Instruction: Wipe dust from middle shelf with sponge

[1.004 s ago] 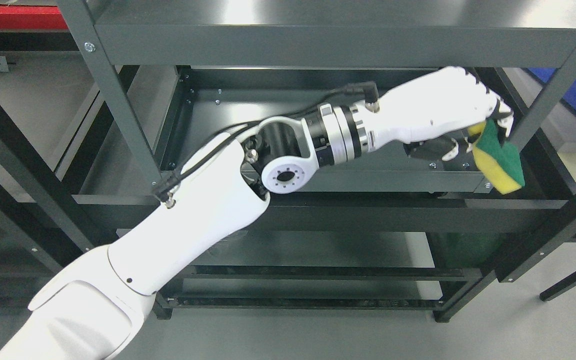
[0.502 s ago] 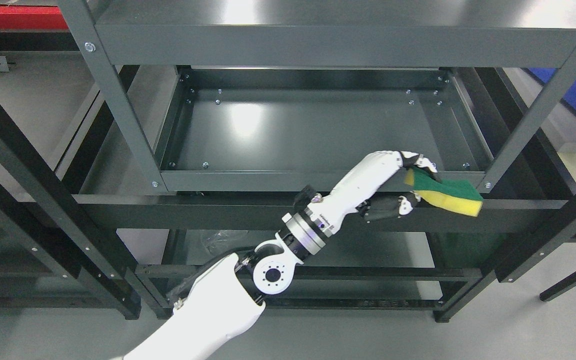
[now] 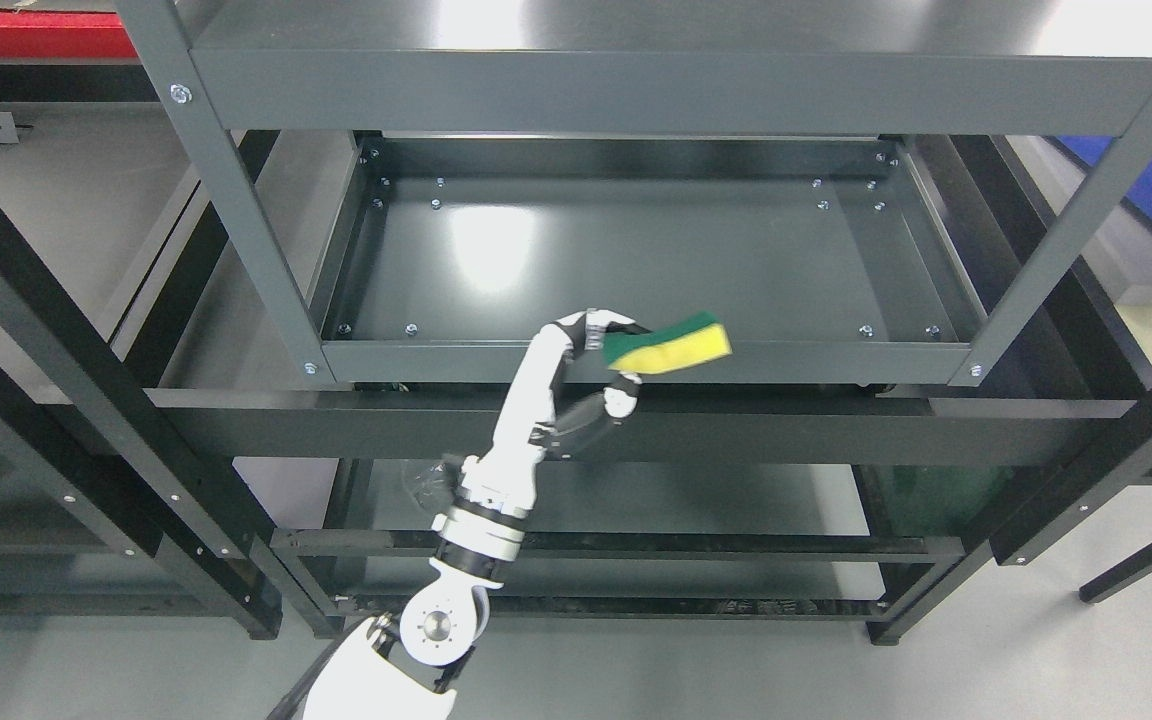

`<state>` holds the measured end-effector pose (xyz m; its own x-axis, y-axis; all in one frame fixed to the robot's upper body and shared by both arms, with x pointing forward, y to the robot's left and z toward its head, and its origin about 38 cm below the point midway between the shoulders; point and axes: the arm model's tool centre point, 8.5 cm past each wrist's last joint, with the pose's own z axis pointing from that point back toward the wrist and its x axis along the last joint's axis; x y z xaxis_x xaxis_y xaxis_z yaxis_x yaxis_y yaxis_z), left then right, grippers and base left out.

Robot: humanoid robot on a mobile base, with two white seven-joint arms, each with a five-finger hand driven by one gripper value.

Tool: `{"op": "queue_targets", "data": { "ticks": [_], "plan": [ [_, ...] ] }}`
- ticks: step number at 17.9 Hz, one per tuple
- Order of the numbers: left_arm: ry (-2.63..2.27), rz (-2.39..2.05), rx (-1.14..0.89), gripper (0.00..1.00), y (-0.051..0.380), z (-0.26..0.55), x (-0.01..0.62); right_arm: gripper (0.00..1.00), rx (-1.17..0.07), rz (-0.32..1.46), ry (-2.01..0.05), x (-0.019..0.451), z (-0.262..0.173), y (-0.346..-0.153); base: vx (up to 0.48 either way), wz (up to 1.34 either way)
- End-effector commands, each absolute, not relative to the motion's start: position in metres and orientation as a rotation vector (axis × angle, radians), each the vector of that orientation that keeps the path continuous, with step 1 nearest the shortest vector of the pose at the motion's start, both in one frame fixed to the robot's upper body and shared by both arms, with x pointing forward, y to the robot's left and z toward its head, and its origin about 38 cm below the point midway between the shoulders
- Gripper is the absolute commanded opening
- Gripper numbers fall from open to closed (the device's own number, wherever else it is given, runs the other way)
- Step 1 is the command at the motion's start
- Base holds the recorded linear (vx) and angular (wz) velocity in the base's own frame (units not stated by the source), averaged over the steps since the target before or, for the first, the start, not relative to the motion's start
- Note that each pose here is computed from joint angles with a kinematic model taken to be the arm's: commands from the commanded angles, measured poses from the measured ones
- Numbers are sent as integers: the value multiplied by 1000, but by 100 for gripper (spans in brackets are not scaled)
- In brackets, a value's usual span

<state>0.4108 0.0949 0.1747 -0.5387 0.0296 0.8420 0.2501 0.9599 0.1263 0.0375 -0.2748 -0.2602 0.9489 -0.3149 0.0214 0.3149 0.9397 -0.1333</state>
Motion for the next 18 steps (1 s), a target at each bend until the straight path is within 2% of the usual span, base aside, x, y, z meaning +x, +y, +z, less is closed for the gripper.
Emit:
{"op": "queue_targets", "data": {
  "ticks": [1,18],
  "plan": [
    [-2170,76,34,2,219,175,398,100,-153,-323,-19,43,-259,-287,0,0],
    [-2142,85,10,2,217,162,390,100,-153,-323,-19,43,-259,-287,0,0]
  ]
}}
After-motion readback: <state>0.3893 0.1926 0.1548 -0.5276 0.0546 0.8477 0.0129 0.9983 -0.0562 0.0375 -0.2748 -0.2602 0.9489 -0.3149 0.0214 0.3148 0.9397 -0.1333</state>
